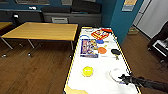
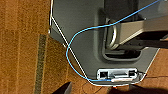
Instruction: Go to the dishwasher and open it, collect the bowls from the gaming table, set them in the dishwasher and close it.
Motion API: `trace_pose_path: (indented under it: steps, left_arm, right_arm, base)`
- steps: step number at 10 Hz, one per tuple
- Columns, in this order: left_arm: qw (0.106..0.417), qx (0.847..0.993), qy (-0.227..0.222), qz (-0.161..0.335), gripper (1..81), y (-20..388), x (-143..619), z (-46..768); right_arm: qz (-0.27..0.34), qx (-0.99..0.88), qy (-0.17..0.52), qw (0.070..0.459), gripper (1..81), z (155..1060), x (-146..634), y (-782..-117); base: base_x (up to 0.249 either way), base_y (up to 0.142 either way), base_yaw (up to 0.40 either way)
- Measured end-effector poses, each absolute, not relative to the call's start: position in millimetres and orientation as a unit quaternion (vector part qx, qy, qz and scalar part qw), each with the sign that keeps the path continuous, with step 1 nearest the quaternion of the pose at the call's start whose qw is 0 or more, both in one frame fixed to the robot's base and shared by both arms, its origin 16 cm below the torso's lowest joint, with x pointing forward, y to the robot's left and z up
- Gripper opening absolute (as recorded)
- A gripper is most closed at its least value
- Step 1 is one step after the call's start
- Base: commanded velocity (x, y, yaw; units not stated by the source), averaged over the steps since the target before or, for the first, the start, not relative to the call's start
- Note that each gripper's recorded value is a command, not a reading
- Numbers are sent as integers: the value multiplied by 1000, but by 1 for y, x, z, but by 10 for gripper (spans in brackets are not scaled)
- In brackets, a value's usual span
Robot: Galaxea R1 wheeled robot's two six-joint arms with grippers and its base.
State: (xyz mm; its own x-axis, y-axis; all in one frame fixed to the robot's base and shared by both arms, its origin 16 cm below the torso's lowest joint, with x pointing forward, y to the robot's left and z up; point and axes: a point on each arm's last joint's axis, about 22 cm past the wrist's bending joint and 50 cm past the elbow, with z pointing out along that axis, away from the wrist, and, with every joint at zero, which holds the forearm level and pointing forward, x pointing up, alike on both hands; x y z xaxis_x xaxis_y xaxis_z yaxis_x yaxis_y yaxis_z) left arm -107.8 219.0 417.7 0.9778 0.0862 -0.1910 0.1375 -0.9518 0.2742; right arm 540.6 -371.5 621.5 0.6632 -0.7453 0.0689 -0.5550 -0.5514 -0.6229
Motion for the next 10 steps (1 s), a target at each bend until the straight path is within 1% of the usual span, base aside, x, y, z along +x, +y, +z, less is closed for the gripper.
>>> trace_pose_path:
  steps: [3,5,7,9,10]
  left_arm:
    - [145,984,57,-88,811,217,-108,418]
    - [146,984,57,-89,811,217,-108,418]
    - [148,983,57,-89,811,213,-108,418]
    - [151,983,58,-89,811,207,-108,418]
    - [151,983,58,-89,811,208,-108,418]
  right_arm:
    - [-154,-867,376,287,10,627,530,-384]
    - [-145,-876,364,282,10,658,516,-424]
    - [-139,-890,326,286,10,704,501,-451]
    - [-103,-906,288,293,10,731,457,-457]
    - [-97,-912,281,282,10,746,433,-479]
  base:
    - [0,0,0]
    - [0,0,0]
    - [0,0,0]
    - [0,0,0]
    - [0,0,0]
